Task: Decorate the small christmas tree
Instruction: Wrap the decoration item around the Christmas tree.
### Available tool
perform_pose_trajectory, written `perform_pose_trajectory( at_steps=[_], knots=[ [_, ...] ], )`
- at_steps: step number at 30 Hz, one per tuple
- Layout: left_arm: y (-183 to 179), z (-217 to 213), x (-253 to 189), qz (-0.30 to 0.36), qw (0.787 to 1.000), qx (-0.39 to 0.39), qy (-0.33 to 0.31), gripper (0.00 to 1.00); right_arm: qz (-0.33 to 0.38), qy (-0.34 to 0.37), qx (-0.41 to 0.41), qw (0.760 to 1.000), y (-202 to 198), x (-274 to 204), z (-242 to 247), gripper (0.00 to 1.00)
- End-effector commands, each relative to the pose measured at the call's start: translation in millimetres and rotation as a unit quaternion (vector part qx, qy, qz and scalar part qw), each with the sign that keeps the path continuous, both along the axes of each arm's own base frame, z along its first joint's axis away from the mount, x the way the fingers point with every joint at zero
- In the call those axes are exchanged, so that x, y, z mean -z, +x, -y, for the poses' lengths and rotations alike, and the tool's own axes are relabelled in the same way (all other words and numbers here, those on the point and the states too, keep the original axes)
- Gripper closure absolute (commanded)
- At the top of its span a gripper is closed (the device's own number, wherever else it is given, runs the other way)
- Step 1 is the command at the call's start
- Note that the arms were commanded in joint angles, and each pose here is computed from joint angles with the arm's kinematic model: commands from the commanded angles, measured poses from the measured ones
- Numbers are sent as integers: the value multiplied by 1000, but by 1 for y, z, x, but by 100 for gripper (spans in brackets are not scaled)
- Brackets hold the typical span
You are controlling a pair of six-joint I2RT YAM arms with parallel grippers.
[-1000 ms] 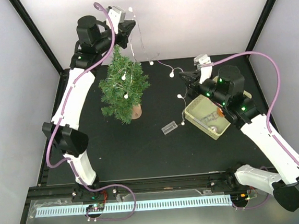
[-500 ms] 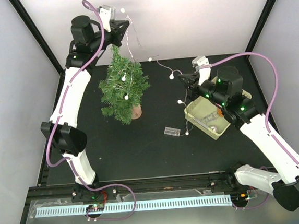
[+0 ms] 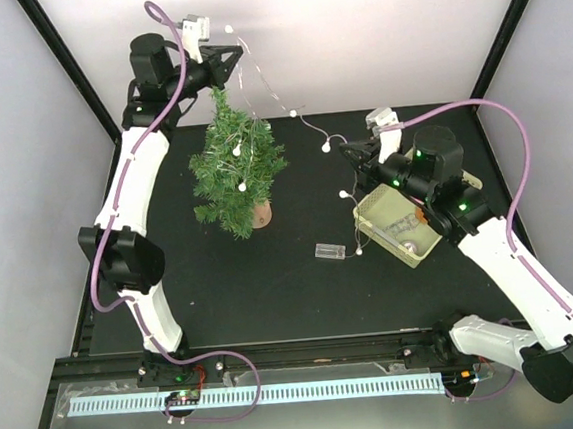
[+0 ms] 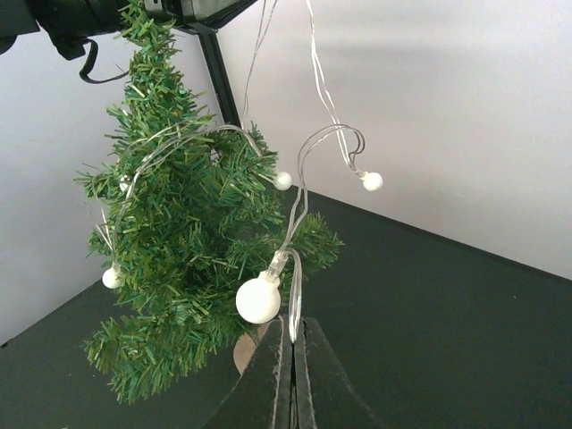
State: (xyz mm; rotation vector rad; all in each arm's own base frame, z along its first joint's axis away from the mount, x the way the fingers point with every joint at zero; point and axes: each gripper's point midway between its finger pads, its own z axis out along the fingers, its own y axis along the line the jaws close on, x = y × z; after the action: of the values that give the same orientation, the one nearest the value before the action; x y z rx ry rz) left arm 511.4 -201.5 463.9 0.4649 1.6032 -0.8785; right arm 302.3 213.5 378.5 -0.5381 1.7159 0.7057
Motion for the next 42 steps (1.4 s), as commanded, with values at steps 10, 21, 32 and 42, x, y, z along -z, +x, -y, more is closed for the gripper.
perform_pose_trajectory(
  at_steps=[10,21,32,42],
  knots=[
    [18,-7,48,-54,998,36,-18,94,9,0,-10,1000,10,-2,-9,99],
    [20,-25,89,-96,995,28,-16,94,-3,5,-11,1000,16,0,-13,99],
    [2,-53,112,-113,993,8,-19,89,83,16,2,996,50,-99,-24,99],
    [-18,-76,131,-109,994,-10,-9,89,163,86,-114,976,32,-185,-67,99]
  ],
)
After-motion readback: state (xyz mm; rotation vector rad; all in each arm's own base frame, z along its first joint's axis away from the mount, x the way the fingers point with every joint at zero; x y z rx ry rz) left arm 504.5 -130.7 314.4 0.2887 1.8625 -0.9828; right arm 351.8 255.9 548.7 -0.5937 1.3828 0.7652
